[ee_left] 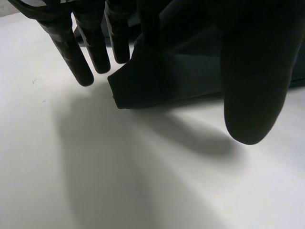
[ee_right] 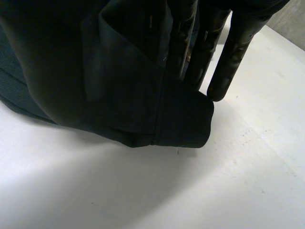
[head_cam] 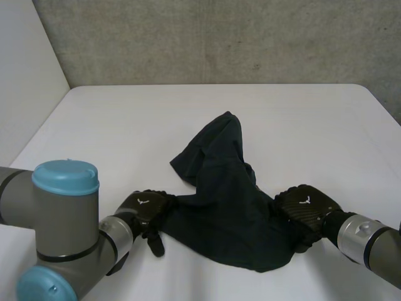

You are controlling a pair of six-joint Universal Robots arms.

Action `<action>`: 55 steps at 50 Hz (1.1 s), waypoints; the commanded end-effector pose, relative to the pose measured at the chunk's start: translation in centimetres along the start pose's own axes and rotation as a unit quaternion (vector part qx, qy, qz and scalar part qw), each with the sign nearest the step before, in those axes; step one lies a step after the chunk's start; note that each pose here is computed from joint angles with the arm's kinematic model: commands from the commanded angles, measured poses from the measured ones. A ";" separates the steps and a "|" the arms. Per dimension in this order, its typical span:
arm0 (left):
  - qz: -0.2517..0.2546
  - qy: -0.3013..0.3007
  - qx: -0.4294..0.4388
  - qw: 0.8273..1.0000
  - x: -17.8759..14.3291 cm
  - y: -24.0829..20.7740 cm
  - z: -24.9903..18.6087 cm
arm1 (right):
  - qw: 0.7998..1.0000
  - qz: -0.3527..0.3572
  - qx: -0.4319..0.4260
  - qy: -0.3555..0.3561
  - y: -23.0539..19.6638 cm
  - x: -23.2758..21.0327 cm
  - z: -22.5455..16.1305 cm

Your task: Fold the shorts.

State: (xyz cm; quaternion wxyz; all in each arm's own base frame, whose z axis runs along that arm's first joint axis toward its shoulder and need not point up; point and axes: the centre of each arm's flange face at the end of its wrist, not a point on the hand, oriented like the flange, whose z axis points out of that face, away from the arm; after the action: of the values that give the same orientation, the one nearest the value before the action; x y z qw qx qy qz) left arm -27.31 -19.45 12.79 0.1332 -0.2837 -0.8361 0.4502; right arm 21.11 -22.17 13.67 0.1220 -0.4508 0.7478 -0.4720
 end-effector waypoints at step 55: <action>0.040 -0.095 0.200 0.974 -4.0 -15.9 -13.2 | 0.970 -0.033 0.118 0.209 -19.4 2.2 -10.5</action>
State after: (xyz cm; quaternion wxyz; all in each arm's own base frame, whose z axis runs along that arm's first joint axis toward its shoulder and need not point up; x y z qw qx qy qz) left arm -22.15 -16.39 38.56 0.0998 -0.2258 -0.6630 0.7068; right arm 22.29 -19.14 40.66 -0.0060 -0.3136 0.6283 -0.7119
